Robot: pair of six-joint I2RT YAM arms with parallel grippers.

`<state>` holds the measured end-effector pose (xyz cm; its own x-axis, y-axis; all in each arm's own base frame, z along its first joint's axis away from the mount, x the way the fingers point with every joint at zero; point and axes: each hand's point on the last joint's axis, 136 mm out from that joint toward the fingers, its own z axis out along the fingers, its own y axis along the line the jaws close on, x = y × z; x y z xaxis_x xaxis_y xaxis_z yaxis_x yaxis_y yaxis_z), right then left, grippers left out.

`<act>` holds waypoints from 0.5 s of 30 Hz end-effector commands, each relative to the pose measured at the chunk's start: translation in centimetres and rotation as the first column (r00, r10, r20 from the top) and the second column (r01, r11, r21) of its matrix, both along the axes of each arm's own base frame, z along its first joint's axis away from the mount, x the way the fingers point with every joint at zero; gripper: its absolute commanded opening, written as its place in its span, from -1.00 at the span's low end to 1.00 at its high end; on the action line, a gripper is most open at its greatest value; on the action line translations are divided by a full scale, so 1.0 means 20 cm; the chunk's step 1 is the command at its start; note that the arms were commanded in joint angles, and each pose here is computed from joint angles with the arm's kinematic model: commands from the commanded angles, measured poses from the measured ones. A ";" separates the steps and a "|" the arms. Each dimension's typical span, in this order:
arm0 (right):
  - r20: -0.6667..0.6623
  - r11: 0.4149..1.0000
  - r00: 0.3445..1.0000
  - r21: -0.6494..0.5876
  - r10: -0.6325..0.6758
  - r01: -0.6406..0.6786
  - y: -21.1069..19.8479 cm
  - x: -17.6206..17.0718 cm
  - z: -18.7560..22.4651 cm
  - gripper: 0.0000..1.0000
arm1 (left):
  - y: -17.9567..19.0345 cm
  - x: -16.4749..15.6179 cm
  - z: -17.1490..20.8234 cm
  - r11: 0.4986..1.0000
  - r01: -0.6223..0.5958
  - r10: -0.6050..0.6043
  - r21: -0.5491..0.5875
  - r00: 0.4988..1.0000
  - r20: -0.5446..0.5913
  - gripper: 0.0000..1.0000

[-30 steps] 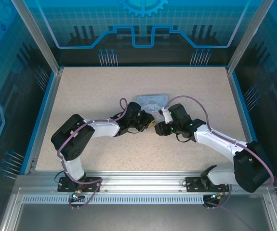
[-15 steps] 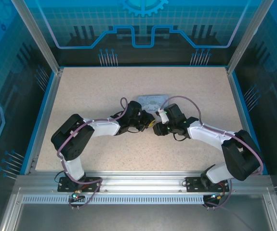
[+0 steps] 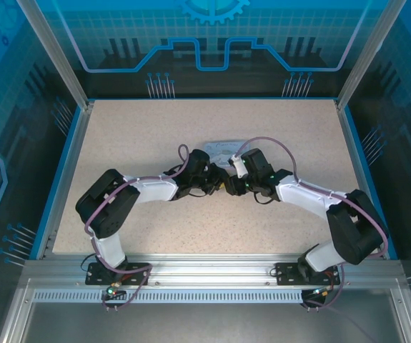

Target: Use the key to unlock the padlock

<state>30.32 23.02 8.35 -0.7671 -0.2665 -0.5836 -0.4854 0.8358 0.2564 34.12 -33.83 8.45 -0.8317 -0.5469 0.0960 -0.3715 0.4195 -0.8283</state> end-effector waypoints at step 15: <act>0.000 1.000 1.000 0.029 0.007 -0.007 0.03 0.05 0.05 -0.67 | -0.04 -0.03 0.03 0.998 0.051 -0.051 -0.026 0.999 -0.017 -1.00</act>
<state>30.39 22.90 7.52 -0.7844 -0.2725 -0.5571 -0.4752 0.8414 0.2575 34.05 -33.92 8.54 -0.8351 -0.5408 0.1004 -0.3702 0.4175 -0.8299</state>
